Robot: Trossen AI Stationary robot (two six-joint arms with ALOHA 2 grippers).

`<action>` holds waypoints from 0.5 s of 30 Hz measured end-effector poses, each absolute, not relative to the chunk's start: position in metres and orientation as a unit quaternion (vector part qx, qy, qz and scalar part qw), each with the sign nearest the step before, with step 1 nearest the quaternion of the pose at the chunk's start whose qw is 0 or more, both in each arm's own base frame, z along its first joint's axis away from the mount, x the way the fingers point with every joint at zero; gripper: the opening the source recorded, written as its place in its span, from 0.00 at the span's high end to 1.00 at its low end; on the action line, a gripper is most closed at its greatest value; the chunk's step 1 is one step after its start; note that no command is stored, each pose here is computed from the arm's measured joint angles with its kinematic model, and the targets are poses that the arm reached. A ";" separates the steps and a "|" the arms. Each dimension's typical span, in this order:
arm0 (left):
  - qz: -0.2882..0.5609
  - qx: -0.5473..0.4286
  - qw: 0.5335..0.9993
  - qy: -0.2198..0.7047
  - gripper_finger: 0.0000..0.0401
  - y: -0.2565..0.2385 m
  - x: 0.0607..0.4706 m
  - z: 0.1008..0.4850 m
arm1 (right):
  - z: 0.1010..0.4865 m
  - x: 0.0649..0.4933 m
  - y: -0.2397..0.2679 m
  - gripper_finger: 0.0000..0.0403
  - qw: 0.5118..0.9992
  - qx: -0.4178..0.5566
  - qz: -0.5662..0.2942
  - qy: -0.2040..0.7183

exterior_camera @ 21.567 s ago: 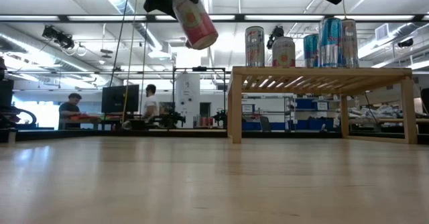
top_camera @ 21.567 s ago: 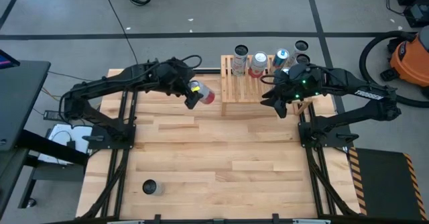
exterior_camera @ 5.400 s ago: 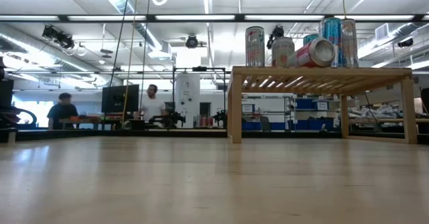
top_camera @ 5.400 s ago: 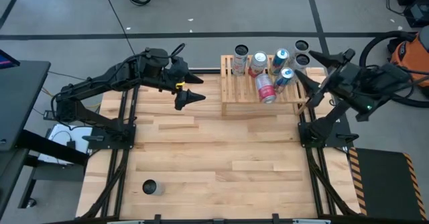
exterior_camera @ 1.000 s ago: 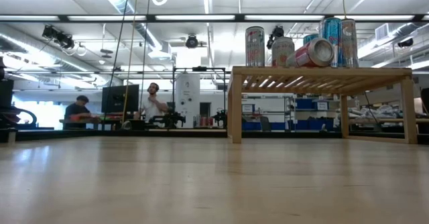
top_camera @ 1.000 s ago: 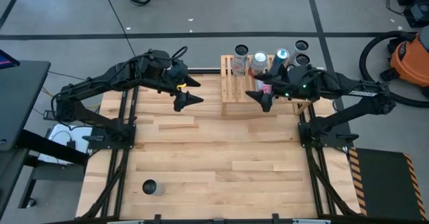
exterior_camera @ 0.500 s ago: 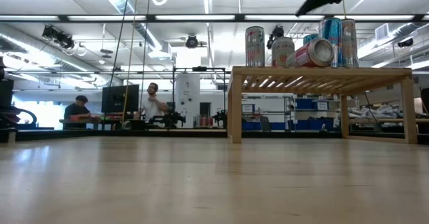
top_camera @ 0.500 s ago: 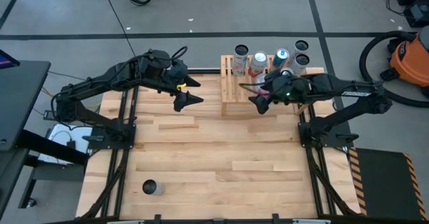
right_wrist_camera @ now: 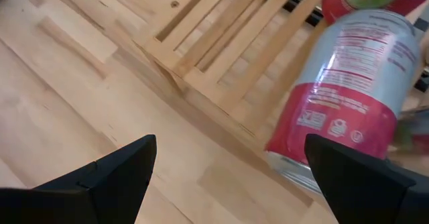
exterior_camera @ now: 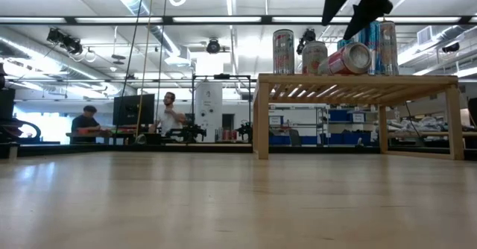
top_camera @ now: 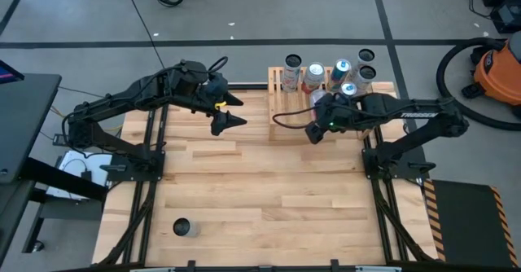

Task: Place canned beverage on shelf
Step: Put the pink-white soda can on the shelf aligned with the other pink-white soda can

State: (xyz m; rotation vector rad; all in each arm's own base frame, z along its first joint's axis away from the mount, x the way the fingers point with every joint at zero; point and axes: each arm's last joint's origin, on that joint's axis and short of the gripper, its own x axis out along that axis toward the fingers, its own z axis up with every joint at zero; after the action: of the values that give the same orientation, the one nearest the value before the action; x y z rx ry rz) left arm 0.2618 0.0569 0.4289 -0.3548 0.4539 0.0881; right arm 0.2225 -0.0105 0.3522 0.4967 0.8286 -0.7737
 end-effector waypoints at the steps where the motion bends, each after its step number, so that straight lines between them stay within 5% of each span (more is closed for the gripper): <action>1: 0.043 -0.175 0.958 0.224 0.08 0.057 0.262 0.429 | 0.353 0.221 -0.010 0.03 0.814 0.233 -0.364 0.389; 15: 0.044 -0.176 0.958 0.223 0.08 0.057 0.262 0.429 | 0.350 0.209 -0.013 0.03 0.785 0.228 -0.404 0.410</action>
State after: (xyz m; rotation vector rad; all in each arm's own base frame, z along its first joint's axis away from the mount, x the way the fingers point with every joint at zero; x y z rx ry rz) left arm 0.2618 0.0570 0.4290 -0.3576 0.4528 0.0886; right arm 0.2087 -0.0129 0.3503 0.4912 0.8849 -0.8713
